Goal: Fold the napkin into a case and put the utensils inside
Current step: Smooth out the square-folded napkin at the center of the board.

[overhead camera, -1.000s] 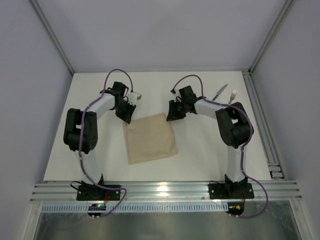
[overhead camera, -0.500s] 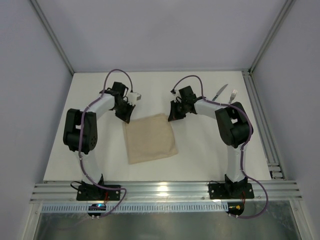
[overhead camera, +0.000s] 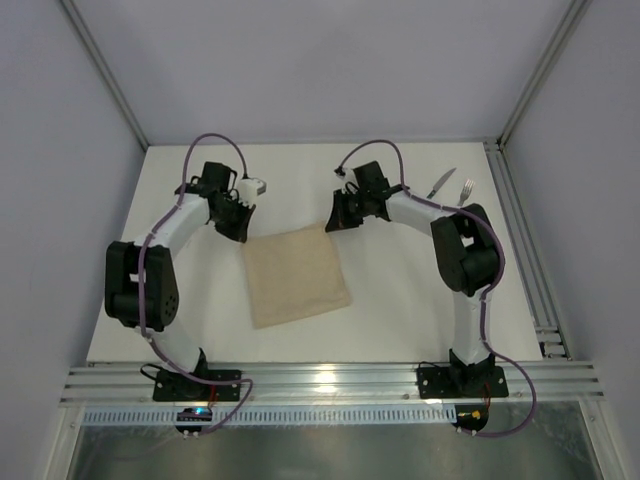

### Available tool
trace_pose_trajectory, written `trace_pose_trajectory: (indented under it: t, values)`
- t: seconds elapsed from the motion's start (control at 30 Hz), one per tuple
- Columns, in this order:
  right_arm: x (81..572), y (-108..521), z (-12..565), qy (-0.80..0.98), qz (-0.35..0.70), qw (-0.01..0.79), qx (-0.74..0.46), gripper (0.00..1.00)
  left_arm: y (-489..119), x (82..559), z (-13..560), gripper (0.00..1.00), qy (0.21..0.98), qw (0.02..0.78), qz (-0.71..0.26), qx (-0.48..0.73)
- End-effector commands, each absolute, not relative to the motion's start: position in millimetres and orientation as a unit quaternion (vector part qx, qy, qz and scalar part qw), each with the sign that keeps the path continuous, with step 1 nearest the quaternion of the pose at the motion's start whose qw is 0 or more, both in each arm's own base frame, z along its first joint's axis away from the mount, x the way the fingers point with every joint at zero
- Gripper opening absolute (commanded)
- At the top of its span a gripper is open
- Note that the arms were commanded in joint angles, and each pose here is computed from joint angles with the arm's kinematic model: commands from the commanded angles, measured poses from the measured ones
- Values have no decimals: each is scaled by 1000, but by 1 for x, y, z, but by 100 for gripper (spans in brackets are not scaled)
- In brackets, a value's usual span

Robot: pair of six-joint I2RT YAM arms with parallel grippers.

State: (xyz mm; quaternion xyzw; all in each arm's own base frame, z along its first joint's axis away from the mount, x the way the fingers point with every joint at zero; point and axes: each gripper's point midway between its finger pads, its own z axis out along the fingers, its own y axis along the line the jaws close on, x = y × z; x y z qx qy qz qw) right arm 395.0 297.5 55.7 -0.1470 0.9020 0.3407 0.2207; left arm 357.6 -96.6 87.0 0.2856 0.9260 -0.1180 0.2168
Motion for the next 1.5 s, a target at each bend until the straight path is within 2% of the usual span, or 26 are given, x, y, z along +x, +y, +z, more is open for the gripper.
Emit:
trace_pose_trajectory:
  t: [0.0,0.03,0.1,0.17,0.27,0.87,0.9,0.97,1.0,1.03,1.13,1.47]
  values:
    - [414,313,77,890,352,238,-167,22,-81,355,67,0,933,199,-124,272]
    - [410,307,69,903,332,219,-163,28,-76,354,61,0,936,193,-118,268]
    - [427,300,77,907,298,249,-165,33,-76,357,53,0,936,191,-116,271]
    - [439,302,88,901,293,272,-166,34,-75,361,51,0,935,196,-114,271]
    - [441,303,79,909,289,253,-160,37,-77,369,50,0,933,208,-116,269]
    - [423,313,27,926,287,196,-149,41,-85,389,56,2,925,229,-128,275]
    - [424,315,27,925,290,196,-148,40,-85,391,54,2,926,227,-128,273]
    - [426,315,25,924,292,198,-146,33,-86,393,55,2,926,227,-130,272]
    - [428,316,26,924,289,204,-144,27,-87,394,55,2,926,227,-131,272]
    - [429,313,25,925,285,205,-142,16,-86,394,56,2,926,228,-131,272]
    - [430,310,31,924,280,220,-142,4,-89,396,63,2,923,238,-134,271]
    - [431,302,74,909,281,268,-153,4,-97,405,83,0,912,271,-135,277]
